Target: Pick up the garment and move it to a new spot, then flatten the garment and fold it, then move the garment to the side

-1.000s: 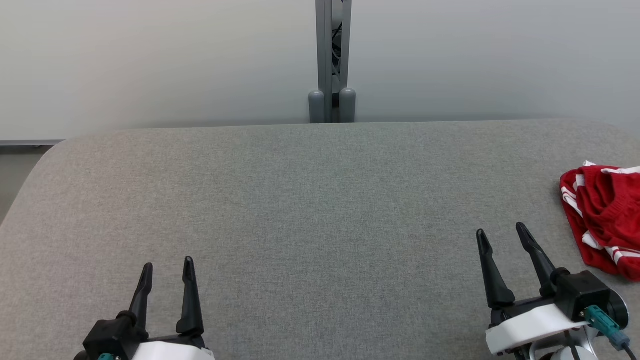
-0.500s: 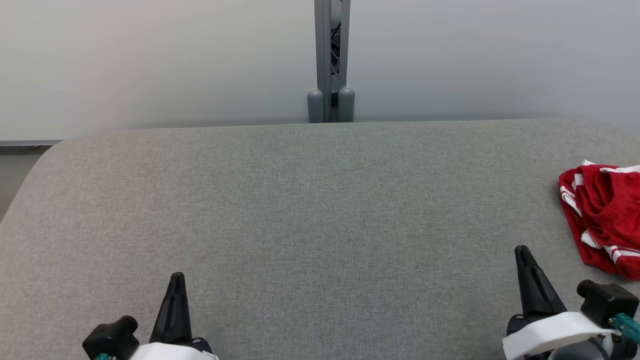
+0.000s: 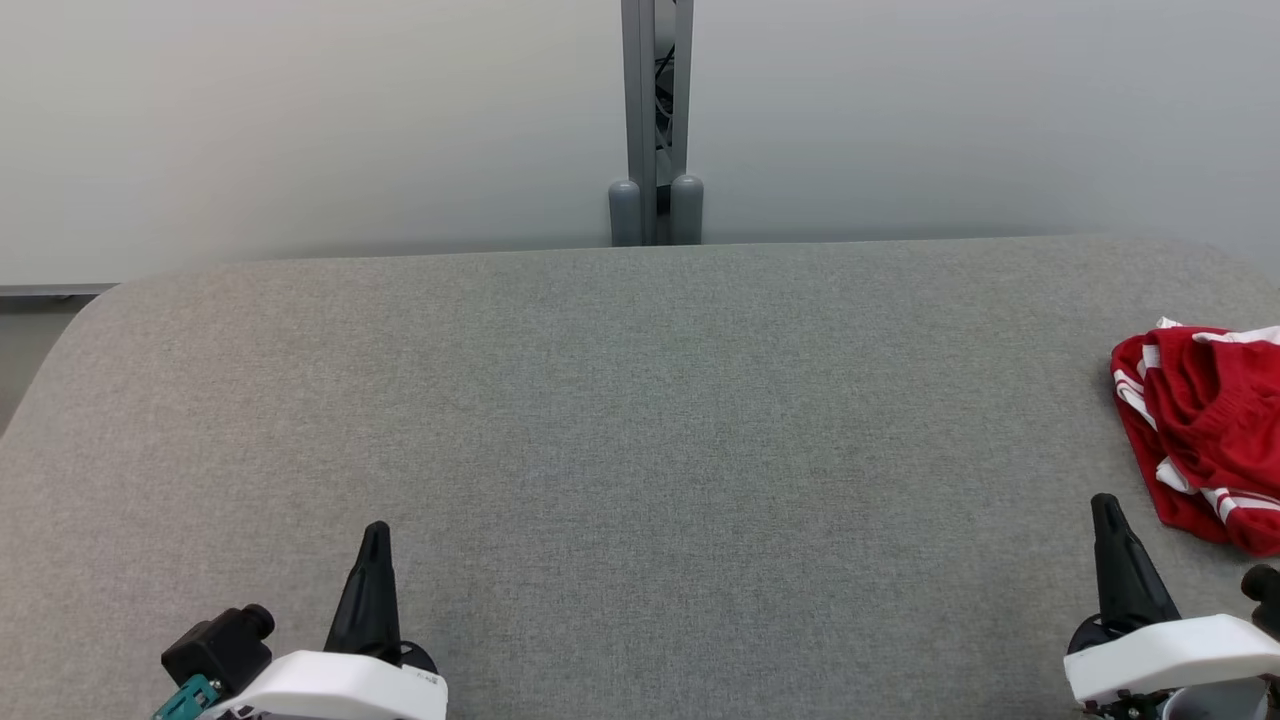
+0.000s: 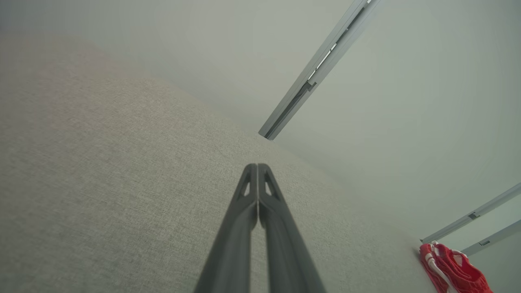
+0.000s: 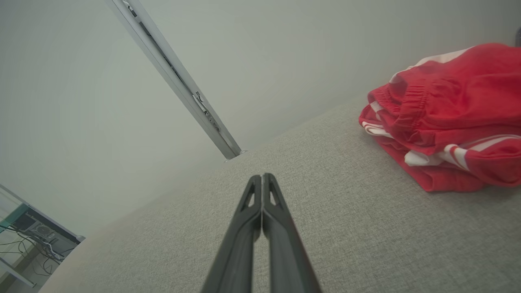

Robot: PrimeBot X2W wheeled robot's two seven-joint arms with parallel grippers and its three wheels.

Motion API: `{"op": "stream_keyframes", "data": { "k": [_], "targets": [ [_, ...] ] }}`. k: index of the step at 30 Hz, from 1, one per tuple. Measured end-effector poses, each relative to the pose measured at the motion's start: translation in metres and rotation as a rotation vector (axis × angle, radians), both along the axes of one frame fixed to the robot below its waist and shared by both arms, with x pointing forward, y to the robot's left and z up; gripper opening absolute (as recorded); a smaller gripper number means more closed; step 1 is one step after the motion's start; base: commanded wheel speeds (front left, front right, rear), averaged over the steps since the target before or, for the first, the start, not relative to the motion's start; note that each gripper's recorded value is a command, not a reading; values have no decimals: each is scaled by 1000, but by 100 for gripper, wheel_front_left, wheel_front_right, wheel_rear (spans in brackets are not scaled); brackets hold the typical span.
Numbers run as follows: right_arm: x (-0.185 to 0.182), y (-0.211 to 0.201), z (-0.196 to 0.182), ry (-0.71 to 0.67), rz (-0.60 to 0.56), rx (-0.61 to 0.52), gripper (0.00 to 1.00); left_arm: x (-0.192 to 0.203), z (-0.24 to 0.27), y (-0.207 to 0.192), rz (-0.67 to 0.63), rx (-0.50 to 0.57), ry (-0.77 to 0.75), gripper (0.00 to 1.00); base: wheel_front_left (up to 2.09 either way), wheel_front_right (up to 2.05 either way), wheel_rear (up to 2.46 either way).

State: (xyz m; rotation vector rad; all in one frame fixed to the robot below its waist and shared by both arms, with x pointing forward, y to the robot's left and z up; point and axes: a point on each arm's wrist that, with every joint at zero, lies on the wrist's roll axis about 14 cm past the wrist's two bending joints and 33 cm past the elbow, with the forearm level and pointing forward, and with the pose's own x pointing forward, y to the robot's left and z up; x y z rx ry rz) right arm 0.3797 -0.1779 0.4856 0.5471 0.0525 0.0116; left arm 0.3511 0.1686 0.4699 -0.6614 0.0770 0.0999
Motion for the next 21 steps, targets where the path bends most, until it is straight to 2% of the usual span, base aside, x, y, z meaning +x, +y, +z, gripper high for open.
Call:
{"op": "stream_keyframes", "data": {
  "k": [21],
  "targets": [
    [-7, -36, -3, 37, -106, 291, 0, 18, 7, -20, -51, -264, -10, 0, 0, 0, 0]
  ]
}}
